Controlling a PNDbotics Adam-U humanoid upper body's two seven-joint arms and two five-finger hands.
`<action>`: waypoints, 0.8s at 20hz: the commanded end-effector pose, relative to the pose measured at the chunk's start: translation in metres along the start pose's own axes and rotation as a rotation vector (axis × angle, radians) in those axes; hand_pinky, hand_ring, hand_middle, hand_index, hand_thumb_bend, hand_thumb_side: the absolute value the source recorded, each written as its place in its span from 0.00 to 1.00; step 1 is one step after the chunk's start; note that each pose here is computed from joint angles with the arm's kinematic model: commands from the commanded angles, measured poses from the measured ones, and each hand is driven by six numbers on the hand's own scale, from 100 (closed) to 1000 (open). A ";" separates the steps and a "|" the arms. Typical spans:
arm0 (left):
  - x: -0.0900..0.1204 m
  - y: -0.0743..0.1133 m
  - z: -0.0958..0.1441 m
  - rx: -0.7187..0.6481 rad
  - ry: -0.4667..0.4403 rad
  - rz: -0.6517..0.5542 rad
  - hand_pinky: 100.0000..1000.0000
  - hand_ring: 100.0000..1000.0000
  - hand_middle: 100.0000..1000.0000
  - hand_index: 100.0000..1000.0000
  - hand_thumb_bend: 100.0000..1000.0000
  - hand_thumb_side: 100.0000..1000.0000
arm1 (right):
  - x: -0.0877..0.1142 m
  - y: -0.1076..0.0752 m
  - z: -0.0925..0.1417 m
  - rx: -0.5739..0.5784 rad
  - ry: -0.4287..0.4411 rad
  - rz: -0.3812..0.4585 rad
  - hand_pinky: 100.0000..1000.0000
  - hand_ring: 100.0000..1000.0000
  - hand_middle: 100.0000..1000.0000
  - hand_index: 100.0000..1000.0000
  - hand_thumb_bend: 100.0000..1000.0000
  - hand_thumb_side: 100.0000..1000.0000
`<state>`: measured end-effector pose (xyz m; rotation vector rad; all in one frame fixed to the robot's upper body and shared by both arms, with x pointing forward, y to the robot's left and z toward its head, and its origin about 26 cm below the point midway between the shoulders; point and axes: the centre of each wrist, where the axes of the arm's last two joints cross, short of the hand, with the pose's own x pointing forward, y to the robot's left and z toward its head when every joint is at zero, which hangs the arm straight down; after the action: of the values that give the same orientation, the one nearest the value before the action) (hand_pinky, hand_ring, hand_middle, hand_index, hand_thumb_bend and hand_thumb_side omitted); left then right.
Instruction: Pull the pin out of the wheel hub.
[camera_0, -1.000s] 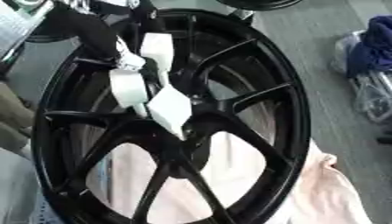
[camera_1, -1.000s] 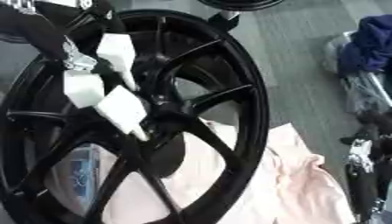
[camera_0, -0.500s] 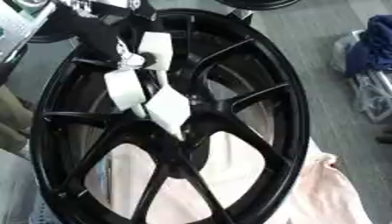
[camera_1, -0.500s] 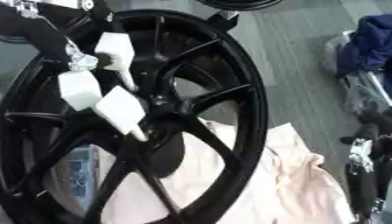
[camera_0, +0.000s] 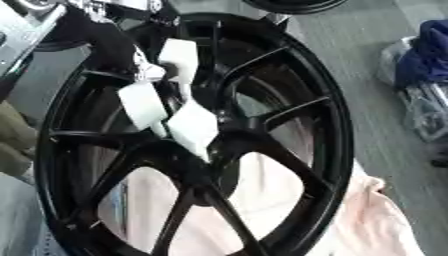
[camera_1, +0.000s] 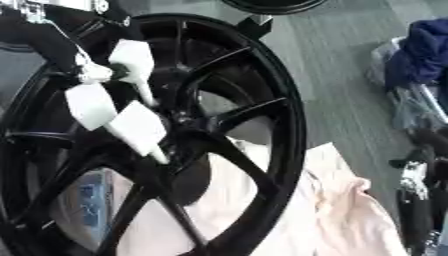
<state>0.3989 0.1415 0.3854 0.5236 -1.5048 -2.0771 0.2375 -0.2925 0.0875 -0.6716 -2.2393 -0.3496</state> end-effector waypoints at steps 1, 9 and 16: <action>0.000 0.011 0.012 0.072 0.010 0.014 0.68 0.44 0.23 0.39 0.00 0.08 | 0.003 -0.001 -0.003 -0.005 -0.011 -0.010 0.46 0.76 0.70 0.75 0.00 0.63; 0.005 0.022 0.029 0.234 0.008 0.082 0.64 0.39 0.15 0.32 0.00 0.09 | 0.002 -0.004 -0.002 -0.009 -0.006 -0.003 0.46 0.77 0.70 0.76 0.00 0.63; -0.001 0.036 0.067 0.359 0.017 0.144 0.64 0.38 0.14 0.31 0.00 0.11 | 0.001 -0.007 0.000 -0.021 -0.004 0.009 0.46 0.77 0.70 0.76 0.00 0.63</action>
<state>0.3771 0.1688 0.4216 0.4924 -1.8097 -1.7433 0.2340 -0.2955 0.0843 -0.6849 -2.2232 -0.3580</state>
